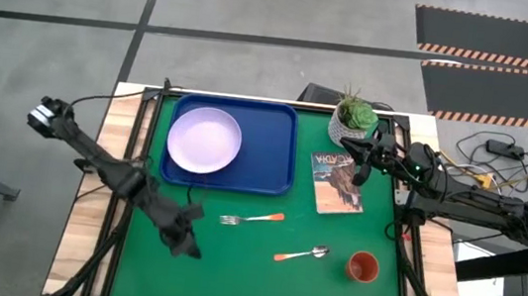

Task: Pick and place plate/cup/fork/spoon on tray
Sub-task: Put the orange spoon on the blue serving tray to the right of the white plate

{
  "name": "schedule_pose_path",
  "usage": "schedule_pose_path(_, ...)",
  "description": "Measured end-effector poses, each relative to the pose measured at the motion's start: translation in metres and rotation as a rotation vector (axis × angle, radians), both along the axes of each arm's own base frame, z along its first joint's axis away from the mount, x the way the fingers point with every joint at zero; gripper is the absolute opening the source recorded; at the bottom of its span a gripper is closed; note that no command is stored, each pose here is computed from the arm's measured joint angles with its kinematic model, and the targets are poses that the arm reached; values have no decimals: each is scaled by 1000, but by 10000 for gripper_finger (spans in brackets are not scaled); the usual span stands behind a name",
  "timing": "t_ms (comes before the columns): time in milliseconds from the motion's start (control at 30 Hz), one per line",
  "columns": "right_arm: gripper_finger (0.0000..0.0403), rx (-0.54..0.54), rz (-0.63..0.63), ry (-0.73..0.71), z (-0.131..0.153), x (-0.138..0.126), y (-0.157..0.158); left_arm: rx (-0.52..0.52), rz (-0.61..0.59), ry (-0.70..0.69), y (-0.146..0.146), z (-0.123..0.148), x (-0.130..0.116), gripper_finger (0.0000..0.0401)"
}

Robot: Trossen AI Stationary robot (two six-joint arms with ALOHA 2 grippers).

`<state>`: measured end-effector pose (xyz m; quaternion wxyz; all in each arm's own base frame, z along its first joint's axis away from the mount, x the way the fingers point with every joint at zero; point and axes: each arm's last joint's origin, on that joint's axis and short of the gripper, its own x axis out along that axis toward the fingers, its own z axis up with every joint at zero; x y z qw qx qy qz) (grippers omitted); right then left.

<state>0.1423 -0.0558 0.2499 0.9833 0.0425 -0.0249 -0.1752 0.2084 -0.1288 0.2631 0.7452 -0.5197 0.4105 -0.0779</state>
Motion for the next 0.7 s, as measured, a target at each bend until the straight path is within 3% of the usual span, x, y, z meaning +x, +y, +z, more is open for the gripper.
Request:
schedule_pose_path(133,22,0,0,0,0,0,0,-2,55,100,-10,-12,-1,56)
schedule_pose_path(333,22,13,1,-6,0,0,0,62,127,137,-14,-30,9,56)
schedule_pose_path(533,22,11,1,-3,0,0,0,92,16,187,-14,-45,14,56)
schedule_pose_path(700,22,12,1,2,-1,0,0,179,-52,175,-8,-55,8,56)
